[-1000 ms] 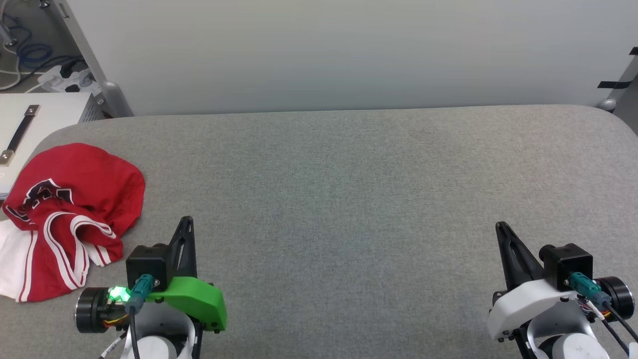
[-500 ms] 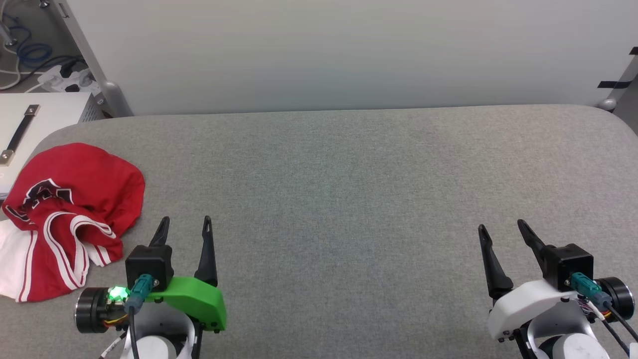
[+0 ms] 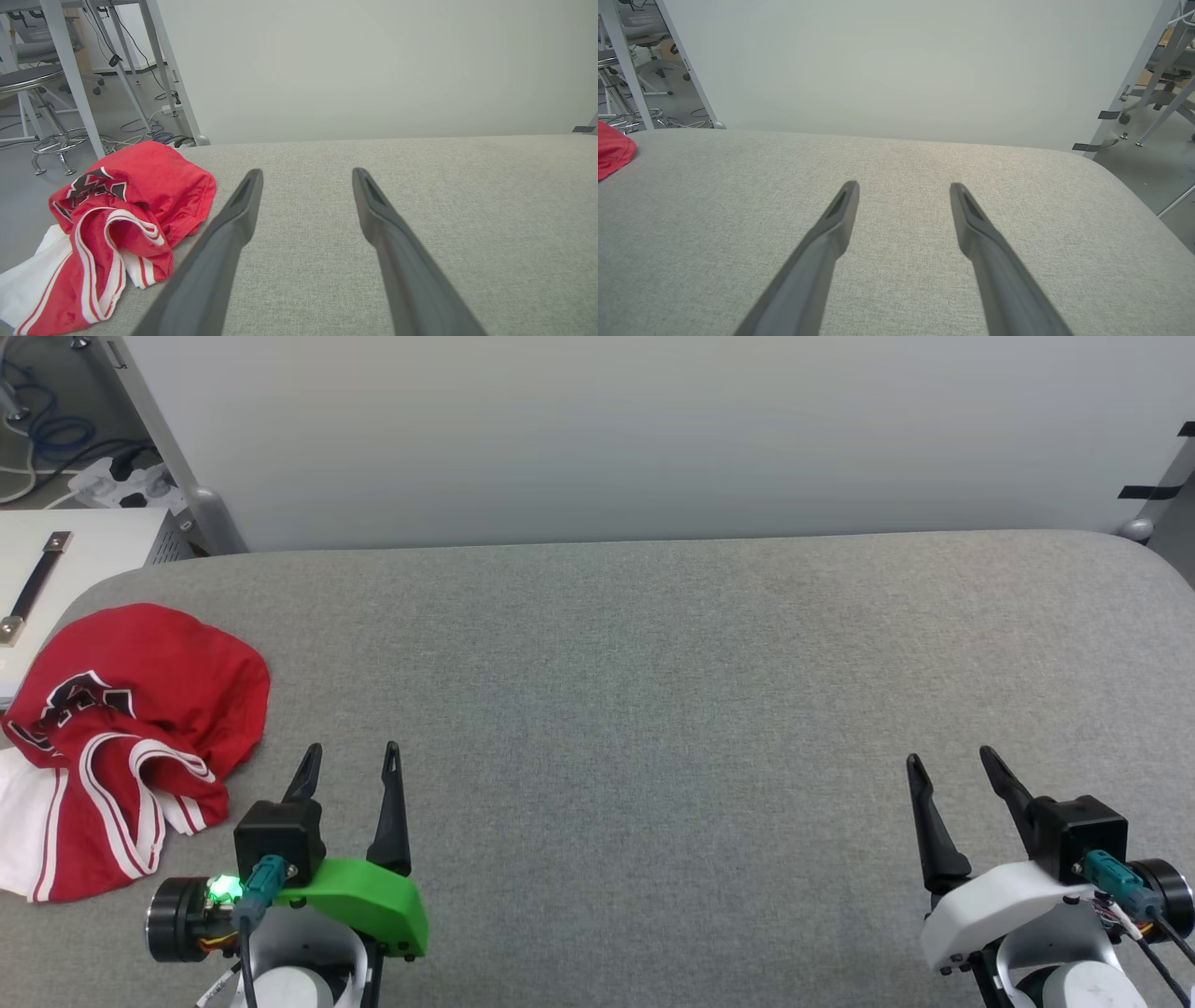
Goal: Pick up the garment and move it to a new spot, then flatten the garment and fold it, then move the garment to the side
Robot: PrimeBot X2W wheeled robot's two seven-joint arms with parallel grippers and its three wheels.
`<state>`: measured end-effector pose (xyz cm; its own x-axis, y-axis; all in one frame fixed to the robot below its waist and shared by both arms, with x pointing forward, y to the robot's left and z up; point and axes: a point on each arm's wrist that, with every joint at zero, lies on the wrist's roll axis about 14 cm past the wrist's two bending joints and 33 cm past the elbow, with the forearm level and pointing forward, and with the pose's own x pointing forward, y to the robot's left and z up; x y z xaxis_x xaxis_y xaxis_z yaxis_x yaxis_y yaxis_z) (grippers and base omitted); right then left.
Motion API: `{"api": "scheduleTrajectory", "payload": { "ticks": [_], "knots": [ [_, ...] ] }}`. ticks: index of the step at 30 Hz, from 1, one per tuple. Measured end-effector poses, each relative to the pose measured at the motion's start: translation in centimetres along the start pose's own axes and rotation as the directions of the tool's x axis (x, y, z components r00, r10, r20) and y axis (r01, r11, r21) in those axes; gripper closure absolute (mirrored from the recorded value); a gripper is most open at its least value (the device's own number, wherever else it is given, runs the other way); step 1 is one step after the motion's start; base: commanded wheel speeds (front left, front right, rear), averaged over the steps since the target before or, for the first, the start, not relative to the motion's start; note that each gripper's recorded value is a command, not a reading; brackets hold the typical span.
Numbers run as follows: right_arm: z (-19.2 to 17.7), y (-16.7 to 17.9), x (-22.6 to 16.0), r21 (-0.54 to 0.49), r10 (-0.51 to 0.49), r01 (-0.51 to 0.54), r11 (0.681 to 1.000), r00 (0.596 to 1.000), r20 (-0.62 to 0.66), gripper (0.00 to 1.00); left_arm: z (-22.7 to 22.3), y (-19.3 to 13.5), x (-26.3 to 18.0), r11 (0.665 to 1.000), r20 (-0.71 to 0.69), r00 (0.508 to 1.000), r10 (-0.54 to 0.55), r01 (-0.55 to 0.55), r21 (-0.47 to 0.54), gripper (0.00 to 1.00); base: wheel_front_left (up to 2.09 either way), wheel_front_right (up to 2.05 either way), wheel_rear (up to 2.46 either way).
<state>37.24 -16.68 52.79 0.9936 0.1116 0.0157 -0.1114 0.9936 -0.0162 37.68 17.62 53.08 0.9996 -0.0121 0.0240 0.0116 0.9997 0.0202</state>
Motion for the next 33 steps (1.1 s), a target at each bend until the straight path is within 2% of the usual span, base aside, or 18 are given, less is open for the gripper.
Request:
{"api": "scheduleTrajectory", "payload": {
  "ticks": [33],
  "knots": [
    [0.4, -0.8, -0.1, 0.043, -0.027, 0.024, 0.999, 0.998, 0.054, 0.00, 0.4, -1.4, 0.1, 0.997, 0.052, 0.997, -0.052, 0.055, -0.054, 0.00, 0.00, 0.00, 0.00]
  ]
}}
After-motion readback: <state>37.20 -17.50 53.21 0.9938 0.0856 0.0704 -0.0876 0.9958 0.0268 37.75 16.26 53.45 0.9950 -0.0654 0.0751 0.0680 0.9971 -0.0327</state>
